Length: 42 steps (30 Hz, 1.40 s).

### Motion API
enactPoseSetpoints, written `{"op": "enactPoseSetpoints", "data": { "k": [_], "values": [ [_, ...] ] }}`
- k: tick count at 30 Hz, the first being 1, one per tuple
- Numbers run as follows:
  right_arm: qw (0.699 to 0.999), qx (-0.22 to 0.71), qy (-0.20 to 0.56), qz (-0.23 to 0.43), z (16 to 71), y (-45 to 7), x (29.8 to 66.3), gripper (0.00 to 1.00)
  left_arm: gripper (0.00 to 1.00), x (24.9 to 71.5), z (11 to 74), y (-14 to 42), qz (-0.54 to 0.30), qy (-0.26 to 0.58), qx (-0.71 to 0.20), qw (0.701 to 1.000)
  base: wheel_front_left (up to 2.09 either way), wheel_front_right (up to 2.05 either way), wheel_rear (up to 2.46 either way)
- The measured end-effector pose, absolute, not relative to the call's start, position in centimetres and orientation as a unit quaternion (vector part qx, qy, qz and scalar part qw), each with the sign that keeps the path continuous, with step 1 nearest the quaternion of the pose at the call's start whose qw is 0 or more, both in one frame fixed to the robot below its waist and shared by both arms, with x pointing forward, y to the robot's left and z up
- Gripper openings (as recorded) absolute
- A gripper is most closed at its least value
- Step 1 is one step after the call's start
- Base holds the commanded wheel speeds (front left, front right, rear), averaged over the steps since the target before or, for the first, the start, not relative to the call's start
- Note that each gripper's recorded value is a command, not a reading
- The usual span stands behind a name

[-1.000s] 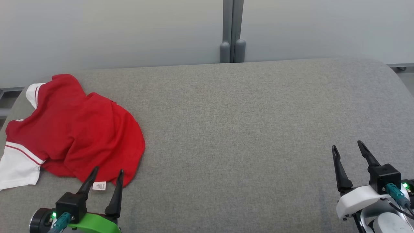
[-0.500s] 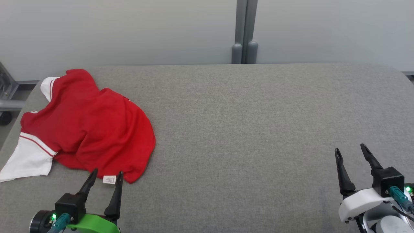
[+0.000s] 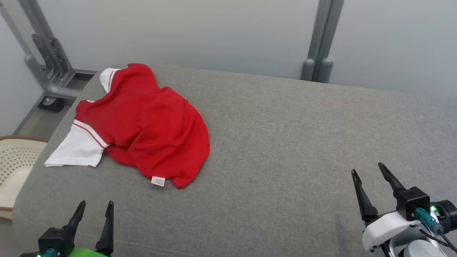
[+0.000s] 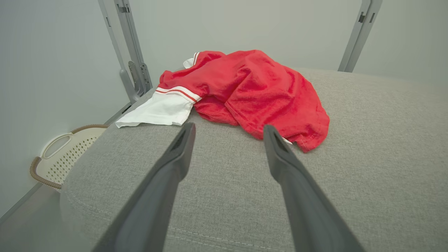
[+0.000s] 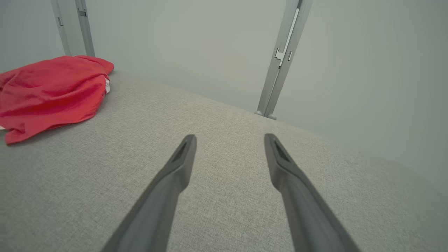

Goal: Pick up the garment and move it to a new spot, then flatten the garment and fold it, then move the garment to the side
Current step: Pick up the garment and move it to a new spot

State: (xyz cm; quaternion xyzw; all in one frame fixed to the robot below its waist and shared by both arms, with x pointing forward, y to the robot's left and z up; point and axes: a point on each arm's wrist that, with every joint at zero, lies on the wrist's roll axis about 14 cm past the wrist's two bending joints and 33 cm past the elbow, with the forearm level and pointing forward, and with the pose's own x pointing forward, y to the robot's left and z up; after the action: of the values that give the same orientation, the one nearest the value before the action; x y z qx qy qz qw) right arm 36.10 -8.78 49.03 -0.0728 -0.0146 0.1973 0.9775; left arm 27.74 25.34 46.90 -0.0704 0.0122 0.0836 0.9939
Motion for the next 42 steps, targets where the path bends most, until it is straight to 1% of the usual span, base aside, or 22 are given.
{"op": "enactPoseSetpoints", "data": {
  "k": [5, 10, 16, 18, 23, 26, 29, 34, 39, 42],
  "values": [
    [0.971, -0.072, -0.022, 0.225, 49.4, -6.6, 36.5, 1.0, 1.0, 25.8, 46.6, 26.9, 0.116, 0.012, -0.073, 0.99, 0.0, 0.0, 0.0],
    [0.959, -0.068, -0.024, 0.275, 49.4, -3.3, 35.8, 1.0, 1.0, 23.7, 46.6, 29.8, 0.165, 0.005, -0.079, 0.983, 0.0, 0.0, 0.0],
    [0.958, -0.072, -0.012, 0.279, 48.5, -3.5, 36.0, 1.0, 1.0, 23.6, 44.9, 30.1, 0.169, 0.038, -0.087, 0.981, 0.0, 0.0, 0.0],
    [0.957, -0.077, -0.006, 0.278, 48.0, -3.9, 36.2, 1.0, 1.0, 24.4, 44.8, 30.5, 0.168, 0.048, -0.085, 0.981, 0.0, 0.0, 0.0],
    [0.958, -0.087, 0.003, 0.274, 47.1, -4.7, 37.1, 1.0, 1.0, 28.6, 46.6, 32.1, 0.16, 0.049, -0.07, 0.983, 0.0, 0.0, 0.0],
    [0.957, -0.09, 0.009, 0.275, 46.6, -5.2, 37.6, 1.0, 1.0, 30.8, 46.7, 32.8, 0.159, 0.07, -0.076, 0.982, 0.0, 0.0, 0.0],
    [0.957, -0.09, 0.016, 0.277, 45.9, -5.5, 38.0, 1.0, 1.0, 32.6, 46.1, 33.5, 0.152, 0.108, -0.061, 0.981, 0.0, 0.0, 0.0],
    [0.957, -0.085, 0.032, 0.275, 44.7, -6.1, 38.4, 1.0, 1.0, 34.8, 44.4, 34.9, 0.125, 0.194, 0.022, 0.973, 0.0, 0.0, 0.0],
    [0.96, -0.086, 0.035, 0.263, 44.2, -7.3, 39.5, 1.0, 1.0, 36.8, 42.1, 34.7, 0.111, 0.251, 0.035, 0.961, 0.0, 0.0, 0.0],
    [0.963, -0.084, 0.036, 0.255, 43.9, -7.8, 40.1, 1.0, 1.0, 38.4, 41.2, 34.7, 0.104, 0.267, 0.037, 0.957, 0.0, 0.0, 0.0]
  ]
}}
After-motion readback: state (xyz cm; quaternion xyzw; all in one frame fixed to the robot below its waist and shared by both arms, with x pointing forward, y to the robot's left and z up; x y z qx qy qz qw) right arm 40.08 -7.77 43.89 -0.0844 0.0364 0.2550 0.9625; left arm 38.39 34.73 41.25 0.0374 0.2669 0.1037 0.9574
